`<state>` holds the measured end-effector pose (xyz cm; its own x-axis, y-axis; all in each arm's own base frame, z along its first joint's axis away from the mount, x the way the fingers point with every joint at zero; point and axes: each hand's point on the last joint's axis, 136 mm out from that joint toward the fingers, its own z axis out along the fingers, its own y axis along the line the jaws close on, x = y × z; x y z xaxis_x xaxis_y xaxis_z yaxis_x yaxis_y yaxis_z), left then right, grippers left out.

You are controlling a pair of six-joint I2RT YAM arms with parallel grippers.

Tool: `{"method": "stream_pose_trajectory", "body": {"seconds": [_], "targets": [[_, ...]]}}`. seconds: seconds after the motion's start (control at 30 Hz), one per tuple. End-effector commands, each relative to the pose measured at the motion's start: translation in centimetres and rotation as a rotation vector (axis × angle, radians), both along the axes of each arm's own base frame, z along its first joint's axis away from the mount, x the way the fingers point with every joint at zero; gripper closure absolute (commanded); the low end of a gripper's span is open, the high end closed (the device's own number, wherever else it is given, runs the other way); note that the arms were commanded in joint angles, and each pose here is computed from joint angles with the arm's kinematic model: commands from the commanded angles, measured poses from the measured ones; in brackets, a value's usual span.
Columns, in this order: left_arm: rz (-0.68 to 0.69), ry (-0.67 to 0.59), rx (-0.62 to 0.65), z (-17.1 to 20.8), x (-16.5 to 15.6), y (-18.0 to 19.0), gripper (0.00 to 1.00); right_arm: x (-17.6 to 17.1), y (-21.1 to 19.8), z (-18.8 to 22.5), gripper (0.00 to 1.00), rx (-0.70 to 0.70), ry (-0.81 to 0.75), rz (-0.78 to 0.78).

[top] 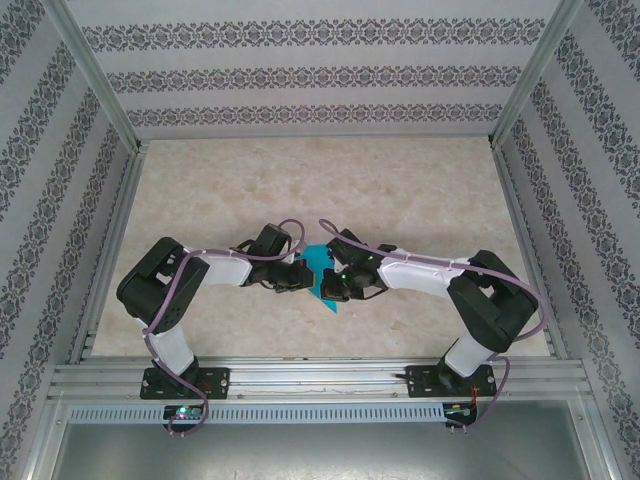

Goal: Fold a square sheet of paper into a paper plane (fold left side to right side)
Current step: Third fold the triangle at the center of the table.

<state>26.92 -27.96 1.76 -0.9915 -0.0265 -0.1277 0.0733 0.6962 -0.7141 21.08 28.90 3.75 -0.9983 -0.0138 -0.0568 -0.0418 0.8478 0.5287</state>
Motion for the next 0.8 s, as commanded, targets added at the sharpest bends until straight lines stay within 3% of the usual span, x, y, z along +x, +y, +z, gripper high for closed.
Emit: {"method": "stream_pose_trajectory", "body": {"seconds": [0.0, 0.77], "targets": [[0.021, 0.069, 0.122, -2.8, -1.6, 1.8, 1.00, -0.1, 1.1, 0.0, 1.00, 0.036, -0.003, -0.012], [0.027, 0.083, 0.155, -3.1, -1.8, 2.3, 1.00, 0.3, 0.6, -2.9, 1.00, -0.043, 0.040, -0.059]]}}
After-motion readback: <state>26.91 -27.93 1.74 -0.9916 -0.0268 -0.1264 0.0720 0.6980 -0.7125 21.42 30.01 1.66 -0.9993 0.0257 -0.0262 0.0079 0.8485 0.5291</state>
